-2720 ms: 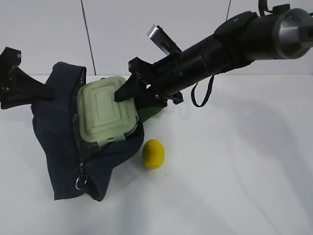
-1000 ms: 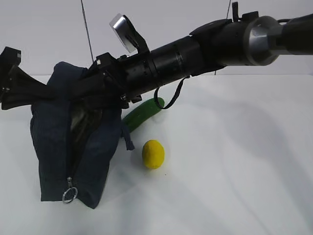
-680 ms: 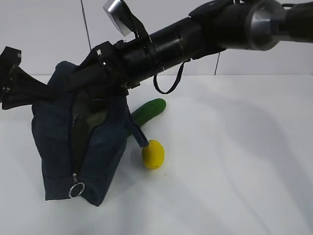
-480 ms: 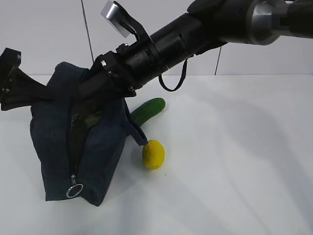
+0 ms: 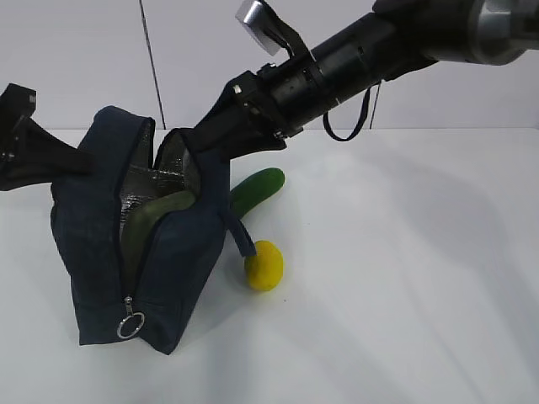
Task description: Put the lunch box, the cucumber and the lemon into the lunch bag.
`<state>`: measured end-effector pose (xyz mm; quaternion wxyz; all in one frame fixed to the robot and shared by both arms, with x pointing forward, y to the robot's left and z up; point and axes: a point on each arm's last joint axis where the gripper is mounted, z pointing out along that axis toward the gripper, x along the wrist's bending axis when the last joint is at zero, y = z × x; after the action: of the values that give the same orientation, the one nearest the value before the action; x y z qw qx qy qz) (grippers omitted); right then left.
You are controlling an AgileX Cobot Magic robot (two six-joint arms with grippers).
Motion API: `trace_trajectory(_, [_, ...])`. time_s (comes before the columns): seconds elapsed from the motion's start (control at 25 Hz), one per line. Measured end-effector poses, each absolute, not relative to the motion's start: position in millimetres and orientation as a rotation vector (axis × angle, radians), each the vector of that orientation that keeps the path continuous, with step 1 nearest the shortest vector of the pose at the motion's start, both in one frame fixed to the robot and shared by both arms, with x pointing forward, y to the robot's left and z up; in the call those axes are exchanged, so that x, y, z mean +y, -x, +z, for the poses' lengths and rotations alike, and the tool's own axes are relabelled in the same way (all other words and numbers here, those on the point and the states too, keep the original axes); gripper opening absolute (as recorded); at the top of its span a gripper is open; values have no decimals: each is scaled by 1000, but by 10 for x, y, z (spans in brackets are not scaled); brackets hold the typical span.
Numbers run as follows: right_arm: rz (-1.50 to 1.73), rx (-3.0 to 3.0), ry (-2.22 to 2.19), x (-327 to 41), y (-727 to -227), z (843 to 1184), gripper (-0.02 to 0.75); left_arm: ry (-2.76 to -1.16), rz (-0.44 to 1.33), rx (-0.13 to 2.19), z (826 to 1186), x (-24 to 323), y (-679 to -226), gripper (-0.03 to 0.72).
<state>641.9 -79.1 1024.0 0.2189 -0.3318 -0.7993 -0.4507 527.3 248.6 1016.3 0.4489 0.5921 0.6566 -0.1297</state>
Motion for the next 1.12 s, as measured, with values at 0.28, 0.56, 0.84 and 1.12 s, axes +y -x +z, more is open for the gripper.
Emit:
trace_trajectory(0.28, [-1203,-2287,963,-1021,-6513,10186,485,-1466,-316,1626,10161,2489,-5275,-4])
trace_trajectory(0.56, [-1224,-2367,903,-1050,-6547,10246,485,-1457,-314,1635,10160,2493,-5279,-4])
trace_trajectory(0.84, [-1090,-2758,696,-1175,-6639,10400,485,-1457,-312,1636,10159,2494,-5280,-4])
trace_trajectory(1.12, [-1040,-3049,417,-1248,-6736,10425,485,-1461,-310,1636,10157,2495,-5279,-4])
